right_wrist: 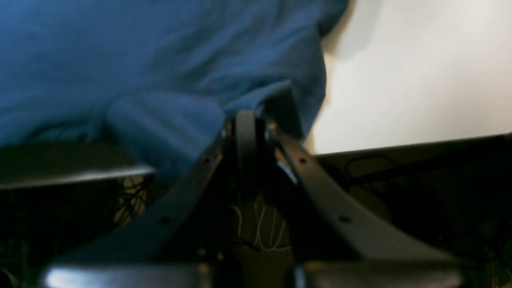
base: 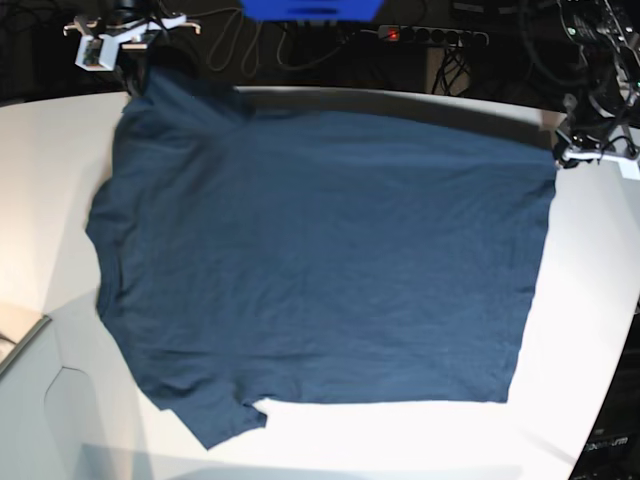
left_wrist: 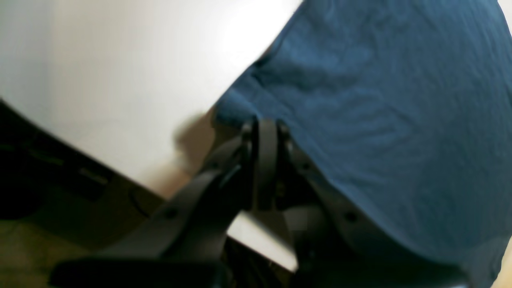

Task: Layout the t-shirt on the table in an organized manner, then fold the t-shirt properly
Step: 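Drag the shirt's shoulder edge with the right gripper away from the left gripper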

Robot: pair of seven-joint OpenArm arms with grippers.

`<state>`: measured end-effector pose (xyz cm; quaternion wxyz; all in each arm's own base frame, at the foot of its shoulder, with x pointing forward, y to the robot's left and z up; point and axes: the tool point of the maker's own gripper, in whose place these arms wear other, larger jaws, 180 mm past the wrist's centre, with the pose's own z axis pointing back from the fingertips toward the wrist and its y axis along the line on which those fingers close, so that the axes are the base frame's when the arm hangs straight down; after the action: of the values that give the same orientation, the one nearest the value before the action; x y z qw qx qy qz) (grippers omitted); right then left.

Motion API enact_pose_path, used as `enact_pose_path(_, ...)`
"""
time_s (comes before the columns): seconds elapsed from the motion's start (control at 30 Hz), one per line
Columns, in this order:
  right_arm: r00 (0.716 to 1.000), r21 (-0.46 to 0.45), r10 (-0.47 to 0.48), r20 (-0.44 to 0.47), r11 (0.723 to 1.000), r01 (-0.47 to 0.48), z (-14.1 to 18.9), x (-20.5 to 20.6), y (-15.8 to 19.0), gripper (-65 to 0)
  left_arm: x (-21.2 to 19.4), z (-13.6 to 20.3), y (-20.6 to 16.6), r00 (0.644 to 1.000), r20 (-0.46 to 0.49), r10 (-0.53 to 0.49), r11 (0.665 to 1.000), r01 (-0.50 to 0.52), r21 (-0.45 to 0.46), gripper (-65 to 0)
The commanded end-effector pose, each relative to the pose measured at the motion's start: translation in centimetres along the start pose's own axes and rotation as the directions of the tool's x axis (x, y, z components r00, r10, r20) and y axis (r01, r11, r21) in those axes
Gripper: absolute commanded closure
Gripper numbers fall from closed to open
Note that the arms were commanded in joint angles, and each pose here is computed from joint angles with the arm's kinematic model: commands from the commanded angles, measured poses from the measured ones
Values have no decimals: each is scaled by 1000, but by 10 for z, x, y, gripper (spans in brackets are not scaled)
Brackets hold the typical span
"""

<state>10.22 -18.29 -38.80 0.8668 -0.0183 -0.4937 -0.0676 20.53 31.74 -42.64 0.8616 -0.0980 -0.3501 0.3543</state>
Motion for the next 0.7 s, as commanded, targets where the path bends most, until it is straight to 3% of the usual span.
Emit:
enact_pose_path(0.0,999,-9,-3,43,1000,4,3,10,-4,0,16,4,-3,999,42,-19,1000,20,-11,0)
enact_pose_path(0.17,998,-6,-4,65,1000,4,1,15,-3,0,32,15,12,995,96,11,1000,-13,19,0)
enact_pose_path(0.33,994,3,-8,109,1000,7,-14,29,1,0,45,22,1,991,134,-18,1000,18,3,0)
enact_pose_path(0.67,961,21,-2,275,1000,-4,-53,85,5,0,52,15,-25,987,158,-4,999,13,-53,0)
